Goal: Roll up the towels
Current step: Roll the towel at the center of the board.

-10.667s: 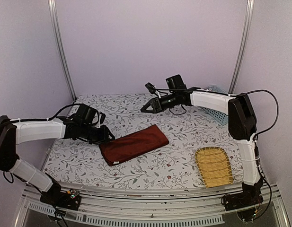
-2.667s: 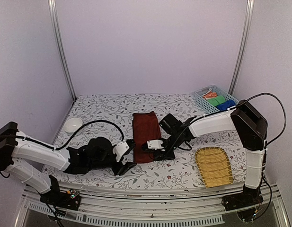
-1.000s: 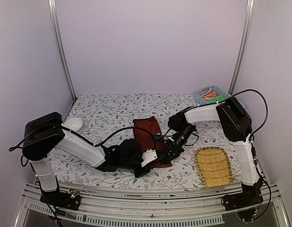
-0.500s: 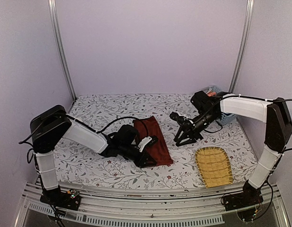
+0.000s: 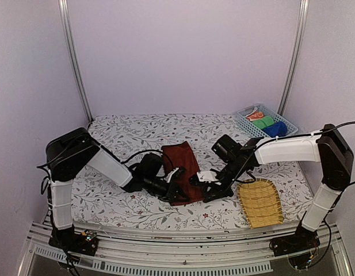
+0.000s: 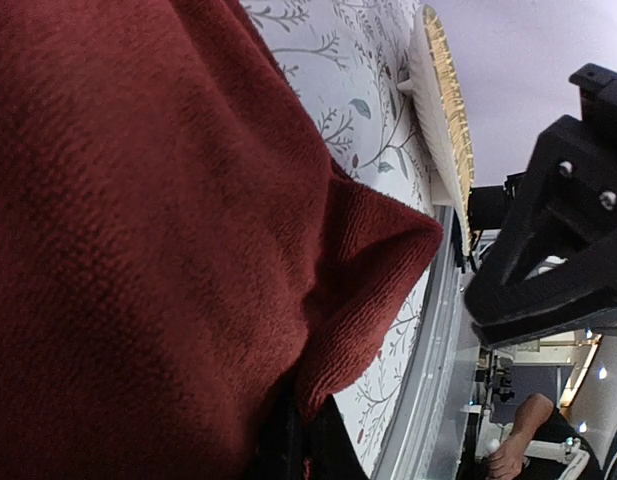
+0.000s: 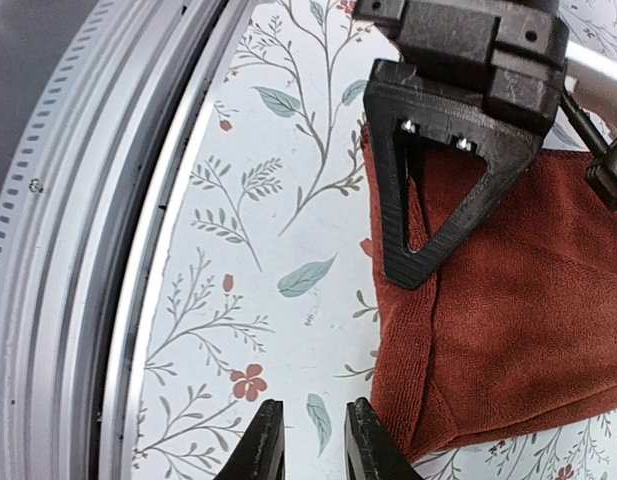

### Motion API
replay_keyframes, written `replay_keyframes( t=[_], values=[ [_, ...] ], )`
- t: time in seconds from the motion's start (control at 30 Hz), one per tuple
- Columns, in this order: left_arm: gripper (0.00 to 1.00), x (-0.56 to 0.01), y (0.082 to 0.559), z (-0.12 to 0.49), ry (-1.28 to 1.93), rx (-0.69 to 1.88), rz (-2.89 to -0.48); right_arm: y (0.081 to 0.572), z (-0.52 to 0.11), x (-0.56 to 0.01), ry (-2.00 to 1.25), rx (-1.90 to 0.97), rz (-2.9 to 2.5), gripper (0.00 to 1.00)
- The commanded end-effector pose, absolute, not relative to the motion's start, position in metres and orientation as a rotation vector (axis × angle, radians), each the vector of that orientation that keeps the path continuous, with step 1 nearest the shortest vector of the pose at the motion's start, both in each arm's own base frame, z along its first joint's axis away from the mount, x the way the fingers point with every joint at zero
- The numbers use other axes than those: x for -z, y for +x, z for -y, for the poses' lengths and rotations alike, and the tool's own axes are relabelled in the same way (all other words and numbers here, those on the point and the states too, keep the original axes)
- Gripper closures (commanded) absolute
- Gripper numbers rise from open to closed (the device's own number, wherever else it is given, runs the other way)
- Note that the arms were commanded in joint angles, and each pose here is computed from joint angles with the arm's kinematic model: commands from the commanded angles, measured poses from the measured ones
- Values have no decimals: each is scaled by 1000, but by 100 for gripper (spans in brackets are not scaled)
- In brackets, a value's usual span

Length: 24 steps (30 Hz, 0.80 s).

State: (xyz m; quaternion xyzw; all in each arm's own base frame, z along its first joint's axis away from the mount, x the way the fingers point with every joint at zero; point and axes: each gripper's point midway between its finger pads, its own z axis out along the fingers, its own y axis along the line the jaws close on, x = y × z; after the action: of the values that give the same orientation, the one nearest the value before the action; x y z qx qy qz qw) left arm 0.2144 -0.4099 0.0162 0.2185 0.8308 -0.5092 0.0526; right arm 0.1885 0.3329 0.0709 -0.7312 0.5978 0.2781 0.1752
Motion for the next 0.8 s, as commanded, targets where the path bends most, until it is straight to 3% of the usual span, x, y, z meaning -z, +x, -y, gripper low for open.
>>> replay_keyframes(
  t=[0.0, 0.23, 0.37, 0.77],
  values=[
    [100, -8, 213, 402, 465, 1650, -2605, 204, -341, -53, -2105, -648, -1625, 78],
    [100, -9, 212, 401, 328, 1734, -2620, 197, -351, -42, -2159, -571, -1539, 79],
    [100, -5, 211, 401, 320, 1735, -2639, 204, -353, -34, -2141, -507, -1528, 74],
    [100, 0, 214, 402, 337, 1691, -2670, 209, -357, -30, -2143, -431, -1508, 73]
  ],
)
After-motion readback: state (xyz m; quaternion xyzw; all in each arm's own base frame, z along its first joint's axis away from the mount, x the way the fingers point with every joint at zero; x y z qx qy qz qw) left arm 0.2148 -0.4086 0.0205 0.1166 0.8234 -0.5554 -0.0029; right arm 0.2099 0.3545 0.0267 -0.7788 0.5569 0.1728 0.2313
